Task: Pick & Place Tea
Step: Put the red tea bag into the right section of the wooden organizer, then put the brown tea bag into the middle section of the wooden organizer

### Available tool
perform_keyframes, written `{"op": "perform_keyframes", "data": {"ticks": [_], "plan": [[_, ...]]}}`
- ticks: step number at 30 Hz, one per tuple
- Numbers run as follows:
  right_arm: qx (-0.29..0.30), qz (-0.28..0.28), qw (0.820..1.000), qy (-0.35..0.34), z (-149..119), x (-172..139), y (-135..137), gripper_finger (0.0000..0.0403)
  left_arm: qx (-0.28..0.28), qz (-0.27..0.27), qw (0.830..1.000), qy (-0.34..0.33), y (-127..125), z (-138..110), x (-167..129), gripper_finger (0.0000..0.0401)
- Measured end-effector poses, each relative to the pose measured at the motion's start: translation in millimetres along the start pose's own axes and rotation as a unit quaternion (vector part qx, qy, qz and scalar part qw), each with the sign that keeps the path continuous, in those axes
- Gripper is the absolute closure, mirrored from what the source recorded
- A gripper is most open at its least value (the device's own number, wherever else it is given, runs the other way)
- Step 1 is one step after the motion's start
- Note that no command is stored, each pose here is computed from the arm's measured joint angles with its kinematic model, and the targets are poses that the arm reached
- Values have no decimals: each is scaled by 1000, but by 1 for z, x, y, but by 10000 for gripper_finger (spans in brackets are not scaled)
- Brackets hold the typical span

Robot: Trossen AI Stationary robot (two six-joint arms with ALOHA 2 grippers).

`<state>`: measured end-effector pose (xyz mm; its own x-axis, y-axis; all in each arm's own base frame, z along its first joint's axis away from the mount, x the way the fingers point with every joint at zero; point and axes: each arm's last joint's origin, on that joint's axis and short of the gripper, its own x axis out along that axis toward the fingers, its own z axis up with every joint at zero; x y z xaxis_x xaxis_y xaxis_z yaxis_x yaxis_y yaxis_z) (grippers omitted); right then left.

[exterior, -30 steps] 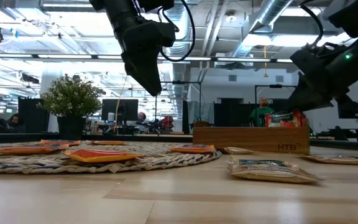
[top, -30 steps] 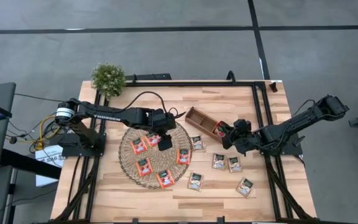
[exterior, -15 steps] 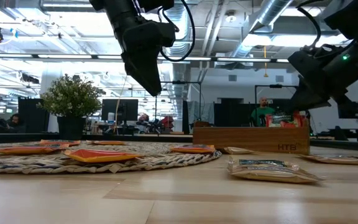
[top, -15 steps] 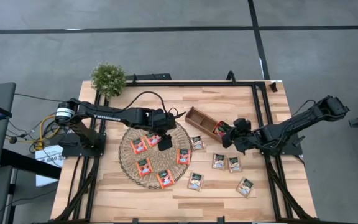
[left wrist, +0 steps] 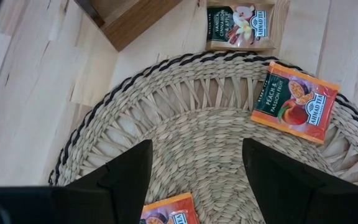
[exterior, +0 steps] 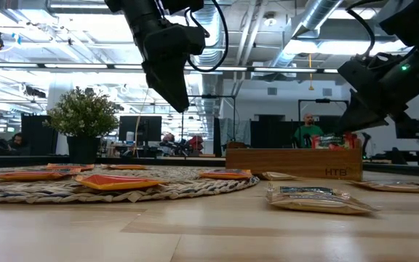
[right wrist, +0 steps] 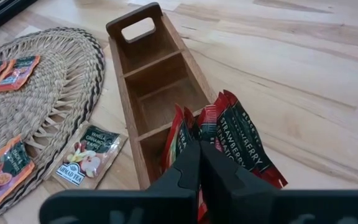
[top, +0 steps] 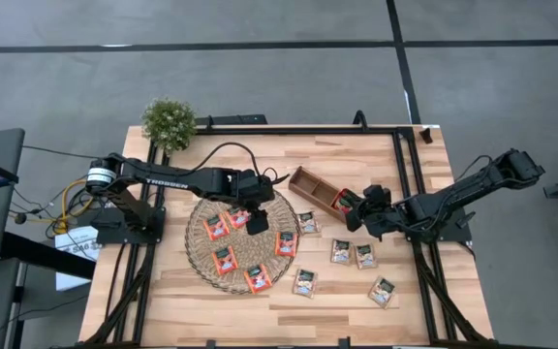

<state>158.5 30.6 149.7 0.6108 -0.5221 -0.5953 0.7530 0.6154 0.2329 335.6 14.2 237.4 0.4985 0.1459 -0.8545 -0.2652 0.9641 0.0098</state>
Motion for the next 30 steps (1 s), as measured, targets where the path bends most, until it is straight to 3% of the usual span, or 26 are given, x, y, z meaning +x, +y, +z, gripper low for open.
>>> {"op": "perform_keyframes", "data": {"ticks": [14,30], "plan": [[-1,19,999,39,-2,-1,0,400,0,0,1000,-1,0,0,0,160],[21,43,999,26,9,-15,-7,373,-4,-1,1000,-8,0,1,0,160]]}}
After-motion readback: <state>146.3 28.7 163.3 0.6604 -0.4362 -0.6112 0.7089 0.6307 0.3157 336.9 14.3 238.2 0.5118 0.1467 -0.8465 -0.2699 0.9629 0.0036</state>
